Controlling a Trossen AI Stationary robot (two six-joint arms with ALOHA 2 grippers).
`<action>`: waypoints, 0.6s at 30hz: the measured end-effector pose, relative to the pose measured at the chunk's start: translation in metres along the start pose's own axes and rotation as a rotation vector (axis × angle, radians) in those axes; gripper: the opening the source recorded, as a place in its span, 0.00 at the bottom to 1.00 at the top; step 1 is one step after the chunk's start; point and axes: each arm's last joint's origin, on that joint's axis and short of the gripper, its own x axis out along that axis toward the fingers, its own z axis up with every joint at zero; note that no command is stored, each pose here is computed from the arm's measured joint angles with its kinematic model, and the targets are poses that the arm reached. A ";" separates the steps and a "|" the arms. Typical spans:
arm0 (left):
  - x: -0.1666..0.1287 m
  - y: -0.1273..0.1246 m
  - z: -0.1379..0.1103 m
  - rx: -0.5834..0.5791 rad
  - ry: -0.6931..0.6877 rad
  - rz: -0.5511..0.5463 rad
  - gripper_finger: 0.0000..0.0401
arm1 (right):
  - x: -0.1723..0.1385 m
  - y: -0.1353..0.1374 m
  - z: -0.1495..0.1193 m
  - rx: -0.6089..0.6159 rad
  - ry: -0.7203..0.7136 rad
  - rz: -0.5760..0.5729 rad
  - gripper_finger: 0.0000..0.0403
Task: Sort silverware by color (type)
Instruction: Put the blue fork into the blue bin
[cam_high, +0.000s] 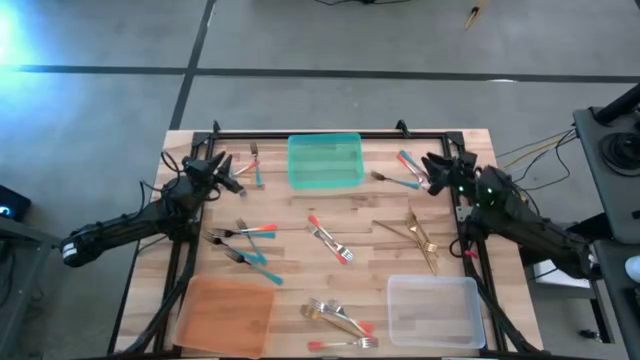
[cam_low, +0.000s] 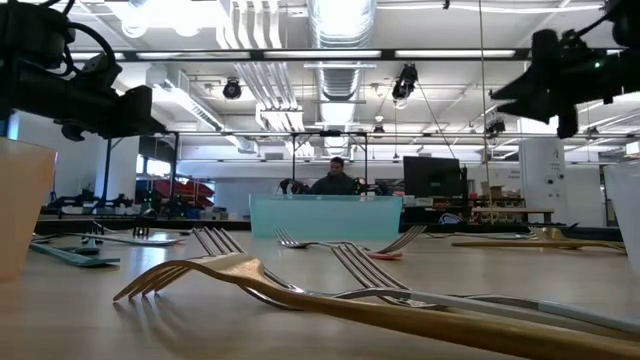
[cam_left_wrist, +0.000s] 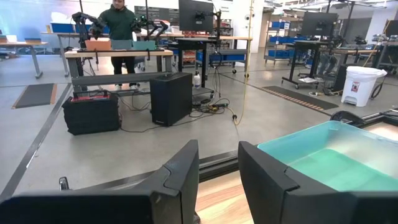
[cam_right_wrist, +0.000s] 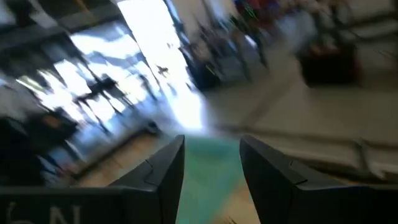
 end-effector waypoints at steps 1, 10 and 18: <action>0.000 0.000 0.000 0.000 0.000 0.000 0.24 | 0.001 0.001 0.003 -0.013 0.047 -0.048 0.36; 0.000 0.000 0.000 0.000 0.000 0.000 0.24 | 0.029 0.006 0.019 -0.073 0.584 -0.505 0.36; 0.000 0.000 0.000 0.000 0.000 0.000 0.24 | 0.078 0.003 0.025 -0.120 0.947 -0.605 0.36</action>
